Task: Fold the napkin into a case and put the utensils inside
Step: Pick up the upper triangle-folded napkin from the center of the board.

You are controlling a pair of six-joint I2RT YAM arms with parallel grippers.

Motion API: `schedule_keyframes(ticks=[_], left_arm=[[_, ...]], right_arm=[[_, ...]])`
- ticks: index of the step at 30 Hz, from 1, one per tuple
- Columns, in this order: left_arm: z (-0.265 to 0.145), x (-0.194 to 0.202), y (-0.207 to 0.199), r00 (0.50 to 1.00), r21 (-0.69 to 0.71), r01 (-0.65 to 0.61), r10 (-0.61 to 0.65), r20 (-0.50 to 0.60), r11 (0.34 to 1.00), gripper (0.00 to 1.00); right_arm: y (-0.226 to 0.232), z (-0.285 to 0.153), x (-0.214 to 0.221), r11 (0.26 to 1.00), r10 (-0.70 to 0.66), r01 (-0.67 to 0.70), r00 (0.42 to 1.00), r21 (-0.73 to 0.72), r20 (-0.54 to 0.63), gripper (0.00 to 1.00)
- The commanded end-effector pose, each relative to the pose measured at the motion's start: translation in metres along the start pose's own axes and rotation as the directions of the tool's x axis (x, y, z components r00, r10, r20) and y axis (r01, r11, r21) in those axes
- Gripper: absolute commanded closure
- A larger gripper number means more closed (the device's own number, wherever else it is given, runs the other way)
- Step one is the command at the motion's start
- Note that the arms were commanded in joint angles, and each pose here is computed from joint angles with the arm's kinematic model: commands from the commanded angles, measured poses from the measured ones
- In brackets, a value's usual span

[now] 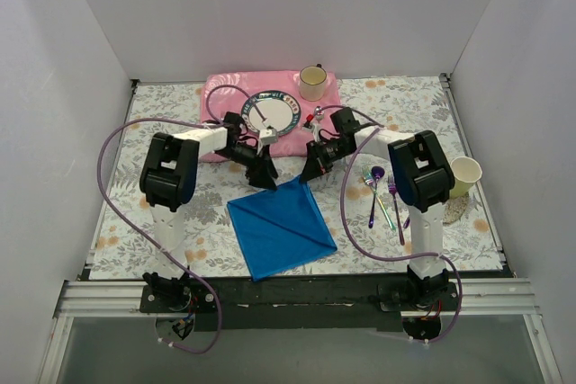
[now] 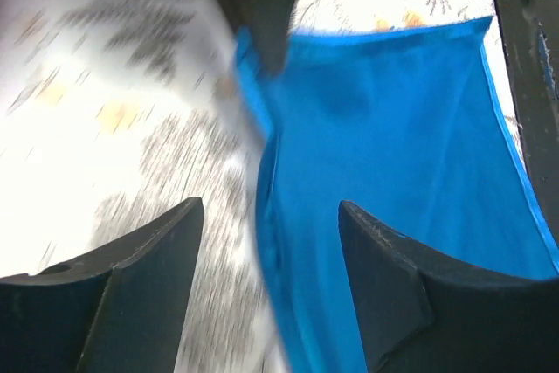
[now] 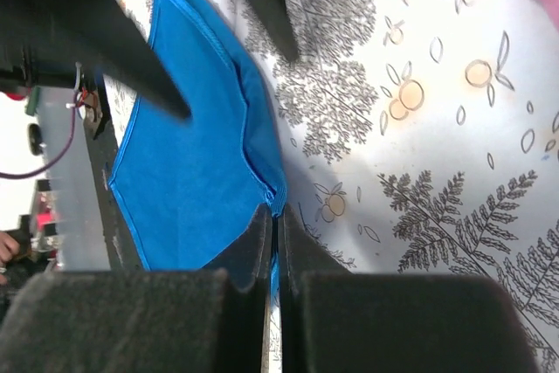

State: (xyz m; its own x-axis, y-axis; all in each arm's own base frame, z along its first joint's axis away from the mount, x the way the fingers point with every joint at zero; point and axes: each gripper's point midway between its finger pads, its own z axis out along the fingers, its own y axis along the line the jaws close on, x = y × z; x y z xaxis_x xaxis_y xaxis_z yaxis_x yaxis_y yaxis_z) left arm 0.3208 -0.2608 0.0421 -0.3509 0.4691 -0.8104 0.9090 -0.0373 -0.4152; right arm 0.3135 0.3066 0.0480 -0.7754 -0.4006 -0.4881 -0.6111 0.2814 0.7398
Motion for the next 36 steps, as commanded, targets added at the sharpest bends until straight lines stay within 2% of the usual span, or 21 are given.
schedule_keyframes(ticks=[1, 6, 10, 15, 21, 36], left_arm=[[-0.051, -0.019, -0.009, 0.998, -0.036, 0.030, -0.028, 0.062, 0.999, 0.37], [-0.063, 0.003, -0.024, 0.990, 0.013, 0.130, -0.130, 0.045, 0.991, 0.40], [-0.064, 0.017, -0.025, 0.981, 0.010, 0.188, -0.188, 0.043, 0.982, 0.40], [-0.069, 0.028, -0.014, 0.966, -0.003, 0.251, -0.251, 0.063, 0.968, 0.39], [-0.070, 0.040, -0.015, 0.966, 0.001, 0.257, -0.257, 0.036, 0.966, 0.39], [-0.078, 0.073, -0.035, 0.926, 0.048, 0.377, -0.377, -0.003, 0.925, 0.56]], right_arm=[[0.036, -0.016, -0.026, 0.982, -0.185, 0.187, 0.981, -0.026, 0.056, 0.99], [0.060, -0.024, -0.035, 0.941, -0.336, 0.339, 0.937, -0.021, 0.093, 0.99], [0.073, -0.027, -0.038, 0.915, -0.400, 0.403, 0.912, -0.016, 0.094, 0.99], [0.081, -0.028, -0.039, 0.898, -0.434, 0.439, 0.895, -0.029, 0.100, 0.99], [0.090, -0.032, -0.041, 0.880, -0.468, 0.474, 0.876, -0.035, 0.116, 0.99], [0.098, -0.040, -0.044, 0.864, -0.498, 0.504, 0.858, -0.011, 0.124, 0.99]])
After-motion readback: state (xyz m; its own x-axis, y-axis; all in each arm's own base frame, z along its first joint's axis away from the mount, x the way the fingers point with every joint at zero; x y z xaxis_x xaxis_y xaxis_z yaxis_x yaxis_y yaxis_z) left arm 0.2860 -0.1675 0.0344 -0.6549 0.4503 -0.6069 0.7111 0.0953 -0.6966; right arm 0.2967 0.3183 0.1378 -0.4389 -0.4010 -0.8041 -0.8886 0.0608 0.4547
